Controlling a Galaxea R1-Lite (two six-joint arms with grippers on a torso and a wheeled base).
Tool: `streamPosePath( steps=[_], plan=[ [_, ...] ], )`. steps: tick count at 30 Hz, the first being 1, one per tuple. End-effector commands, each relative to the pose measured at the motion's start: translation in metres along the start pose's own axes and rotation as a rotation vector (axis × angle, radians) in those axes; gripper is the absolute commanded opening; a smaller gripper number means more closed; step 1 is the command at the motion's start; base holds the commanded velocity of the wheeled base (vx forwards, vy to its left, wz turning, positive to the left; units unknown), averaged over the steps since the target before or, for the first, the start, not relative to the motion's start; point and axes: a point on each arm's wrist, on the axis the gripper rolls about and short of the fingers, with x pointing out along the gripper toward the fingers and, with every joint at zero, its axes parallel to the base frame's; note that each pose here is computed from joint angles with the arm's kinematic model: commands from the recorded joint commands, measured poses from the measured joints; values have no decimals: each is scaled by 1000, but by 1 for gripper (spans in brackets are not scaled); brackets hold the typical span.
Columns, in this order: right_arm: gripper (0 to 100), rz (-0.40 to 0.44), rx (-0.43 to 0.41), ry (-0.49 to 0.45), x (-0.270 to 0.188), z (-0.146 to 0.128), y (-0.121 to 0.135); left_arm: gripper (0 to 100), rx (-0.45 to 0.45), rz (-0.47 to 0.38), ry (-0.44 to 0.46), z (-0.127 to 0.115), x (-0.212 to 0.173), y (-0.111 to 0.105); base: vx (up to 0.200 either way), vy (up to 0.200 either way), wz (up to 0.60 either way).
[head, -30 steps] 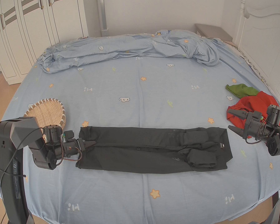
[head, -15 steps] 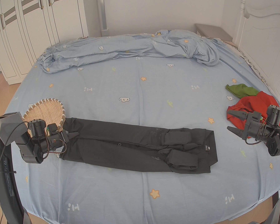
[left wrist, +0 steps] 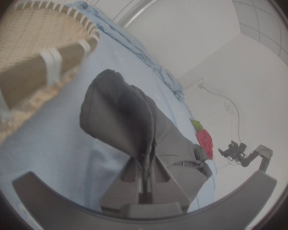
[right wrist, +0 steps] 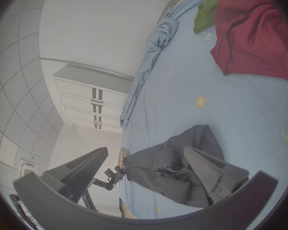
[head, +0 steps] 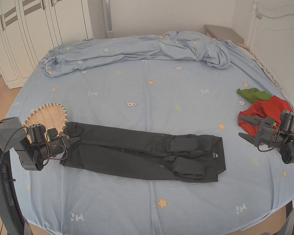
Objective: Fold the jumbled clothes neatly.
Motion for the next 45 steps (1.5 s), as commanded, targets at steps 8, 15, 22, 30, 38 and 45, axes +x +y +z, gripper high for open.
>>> streamPosePath(
  steps=[8, 15, 22, 30, 38, 45],
  plan=[
    [100, -1, 2, 3, 1, 0, -1, 0, 6, -43, 51, 6, 6, -36, 0, 0, 0],
    [100, 1, -1, 2, 1, 0, 0, 0, -9, -57, 95, 14, 4, -62, 0, 0, 0],
    [100, 2, -2, 1, 1, 0, 0, 0, -31, 0, 111, 20, -1, -77, 0, 0, 0],
    [100, 2, -2, 1, 1, 0, 0, 0, -23, 56, 177, 15, 8, -125, 0, 0, 0],
    [100, 2, -1, 4, 2, 0, 0, 0, 17, 96, 231, 10, 21, -173, 0, 0, 0],
    [100, 4, -2, 3, 2, 0, 1, 0, 39, 119, 268, 15, 31, -202, 0, 0, 0]
  ],
)
